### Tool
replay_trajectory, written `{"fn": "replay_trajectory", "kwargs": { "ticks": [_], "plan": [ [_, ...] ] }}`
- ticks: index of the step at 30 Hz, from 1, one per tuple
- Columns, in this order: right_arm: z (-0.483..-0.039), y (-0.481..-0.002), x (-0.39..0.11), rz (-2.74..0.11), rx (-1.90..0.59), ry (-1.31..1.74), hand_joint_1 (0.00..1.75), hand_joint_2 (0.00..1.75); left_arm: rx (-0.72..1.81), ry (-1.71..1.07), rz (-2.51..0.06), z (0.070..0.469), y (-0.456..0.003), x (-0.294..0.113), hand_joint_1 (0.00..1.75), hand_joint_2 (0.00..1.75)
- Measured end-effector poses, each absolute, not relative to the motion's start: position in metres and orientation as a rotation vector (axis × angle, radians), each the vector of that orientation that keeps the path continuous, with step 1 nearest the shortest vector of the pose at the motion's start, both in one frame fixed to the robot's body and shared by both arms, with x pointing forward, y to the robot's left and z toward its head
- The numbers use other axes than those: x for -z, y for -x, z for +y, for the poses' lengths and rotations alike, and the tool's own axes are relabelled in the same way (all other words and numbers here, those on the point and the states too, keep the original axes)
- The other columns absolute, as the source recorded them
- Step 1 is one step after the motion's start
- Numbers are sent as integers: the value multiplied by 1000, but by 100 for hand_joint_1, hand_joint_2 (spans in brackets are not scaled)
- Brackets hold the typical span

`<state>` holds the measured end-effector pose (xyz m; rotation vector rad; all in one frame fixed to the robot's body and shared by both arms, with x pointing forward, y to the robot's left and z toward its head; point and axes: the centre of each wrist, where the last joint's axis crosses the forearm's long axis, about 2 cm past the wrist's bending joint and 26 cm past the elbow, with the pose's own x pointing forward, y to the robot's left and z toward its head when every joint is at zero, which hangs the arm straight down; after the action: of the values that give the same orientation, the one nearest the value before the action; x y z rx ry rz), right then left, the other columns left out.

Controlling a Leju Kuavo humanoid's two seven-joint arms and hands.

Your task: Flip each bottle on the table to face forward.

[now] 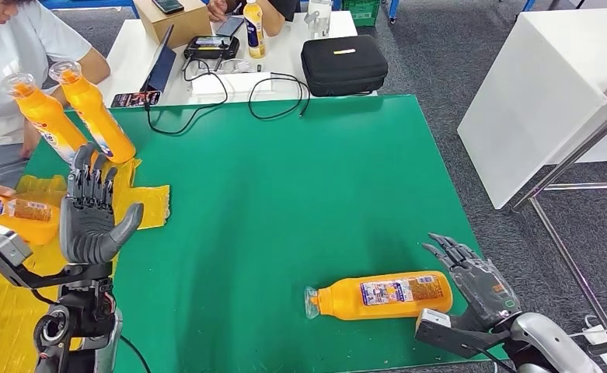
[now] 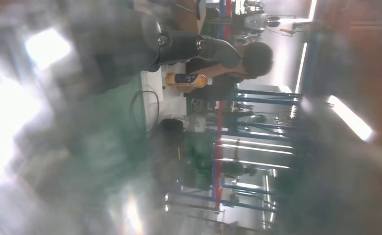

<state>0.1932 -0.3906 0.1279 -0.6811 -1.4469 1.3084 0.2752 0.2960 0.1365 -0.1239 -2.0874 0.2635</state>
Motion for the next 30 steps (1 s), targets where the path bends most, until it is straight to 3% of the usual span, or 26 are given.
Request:
{"fn": "replay_trajectory", "kwargs": {
  "ticks": [30],
  "plan": [
    [-362, -220, -87, -1328, -1387, 529, 0, 175, -263, 166, -2089, 287, -290, -141, 0, 175]
  ]
}}
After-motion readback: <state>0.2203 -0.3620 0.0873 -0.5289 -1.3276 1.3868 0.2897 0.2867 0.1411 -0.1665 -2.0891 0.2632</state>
